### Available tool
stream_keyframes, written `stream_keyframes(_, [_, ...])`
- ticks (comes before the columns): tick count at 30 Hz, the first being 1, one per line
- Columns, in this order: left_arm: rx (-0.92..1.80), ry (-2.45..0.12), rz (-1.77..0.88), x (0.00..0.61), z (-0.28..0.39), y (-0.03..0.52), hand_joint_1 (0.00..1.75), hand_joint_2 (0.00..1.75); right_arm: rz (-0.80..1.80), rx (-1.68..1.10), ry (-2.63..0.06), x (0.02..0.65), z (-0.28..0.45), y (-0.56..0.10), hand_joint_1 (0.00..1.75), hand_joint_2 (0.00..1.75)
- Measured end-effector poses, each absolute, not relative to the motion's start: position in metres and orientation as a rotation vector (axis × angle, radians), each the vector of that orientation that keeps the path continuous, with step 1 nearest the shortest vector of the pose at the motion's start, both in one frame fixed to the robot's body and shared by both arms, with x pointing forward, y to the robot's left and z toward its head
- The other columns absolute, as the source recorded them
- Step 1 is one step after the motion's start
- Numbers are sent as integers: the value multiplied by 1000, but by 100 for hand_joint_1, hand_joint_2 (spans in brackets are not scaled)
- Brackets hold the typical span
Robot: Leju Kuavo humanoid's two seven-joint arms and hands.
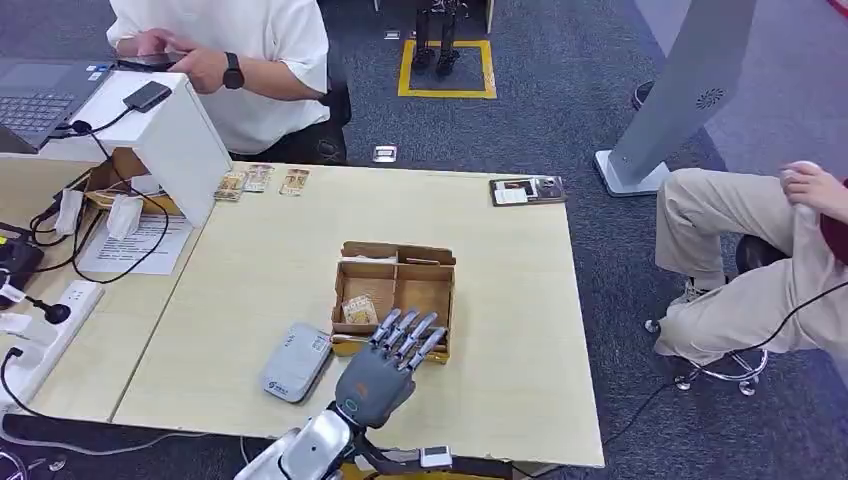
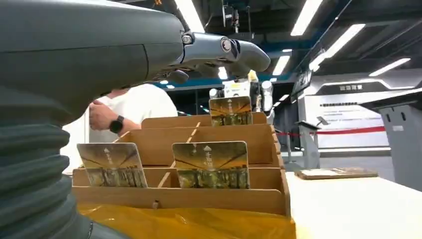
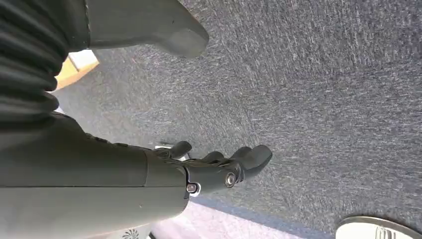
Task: Pass the card to the sensor for recognition and then transmit it.
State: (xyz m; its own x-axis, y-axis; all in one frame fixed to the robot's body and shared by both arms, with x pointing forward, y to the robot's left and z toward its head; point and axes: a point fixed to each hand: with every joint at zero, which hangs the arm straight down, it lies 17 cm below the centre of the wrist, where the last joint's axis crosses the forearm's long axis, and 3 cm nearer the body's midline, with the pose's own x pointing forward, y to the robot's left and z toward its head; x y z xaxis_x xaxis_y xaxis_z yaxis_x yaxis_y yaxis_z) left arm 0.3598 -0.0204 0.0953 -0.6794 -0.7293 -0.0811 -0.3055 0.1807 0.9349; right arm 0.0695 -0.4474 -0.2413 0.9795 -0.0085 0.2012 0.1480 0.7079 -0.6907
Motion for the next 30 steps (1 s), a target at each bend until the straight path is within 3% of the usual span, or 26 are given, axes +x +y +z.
stream_keyframes(14, [1149,-1931,-1372,394,101,17,0,175,-92,-783,-179,67,-241,-449,0,175])
stream_keyframes(30, [1192,-1917,-1415,395,97,24,0,175,-99,-792,-173,63,-240,-455,0,175])
